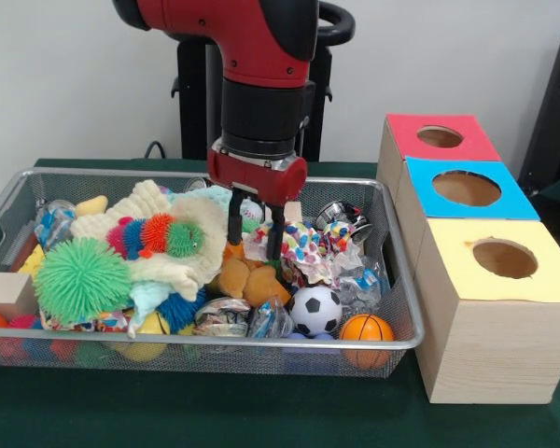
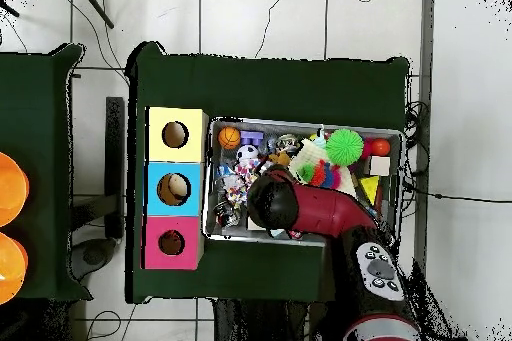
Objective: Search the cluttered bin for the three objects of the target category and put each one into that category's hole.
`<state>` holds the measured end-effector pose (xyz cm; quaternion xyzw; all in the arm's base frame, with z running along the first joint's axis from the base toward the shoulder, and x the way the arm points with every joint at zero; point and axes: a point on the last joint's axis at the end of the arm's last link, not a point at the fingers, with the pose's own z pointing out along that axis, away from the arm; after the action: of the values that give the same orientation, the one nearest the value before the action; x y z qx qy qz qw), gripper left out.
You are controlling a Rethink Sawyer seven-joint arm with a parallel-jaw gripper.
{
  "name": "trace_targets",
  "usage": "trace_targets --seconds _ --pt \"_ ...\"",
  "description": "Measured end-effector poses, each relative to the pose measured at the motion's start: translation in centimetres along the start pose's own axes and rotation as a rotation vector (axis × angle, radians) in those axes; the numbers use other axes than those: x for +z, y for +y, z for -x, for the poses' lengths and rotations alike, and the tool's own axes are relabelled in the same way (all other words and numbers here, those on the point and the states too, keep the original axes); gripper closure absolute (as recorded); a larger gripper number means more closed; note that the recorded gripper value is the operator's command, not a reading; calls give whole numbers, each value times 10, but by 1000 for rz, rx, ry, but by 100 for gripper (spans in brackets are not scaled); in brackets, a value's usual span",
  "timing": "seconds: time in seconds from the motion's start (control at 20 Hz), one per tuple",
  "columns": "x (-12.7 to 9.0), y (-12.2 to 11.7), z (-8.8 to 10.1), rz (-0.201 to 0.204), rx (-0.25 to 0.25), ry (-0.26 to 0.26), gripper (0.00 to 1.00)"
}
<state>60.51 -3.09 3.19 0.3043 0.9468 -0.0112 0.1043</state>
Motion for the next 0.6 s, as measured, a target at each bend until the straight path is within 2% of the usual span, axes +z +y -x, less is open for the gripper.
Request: trace_targets --seconds 0.6 --pt "20 9 0 2 -14 5 0"
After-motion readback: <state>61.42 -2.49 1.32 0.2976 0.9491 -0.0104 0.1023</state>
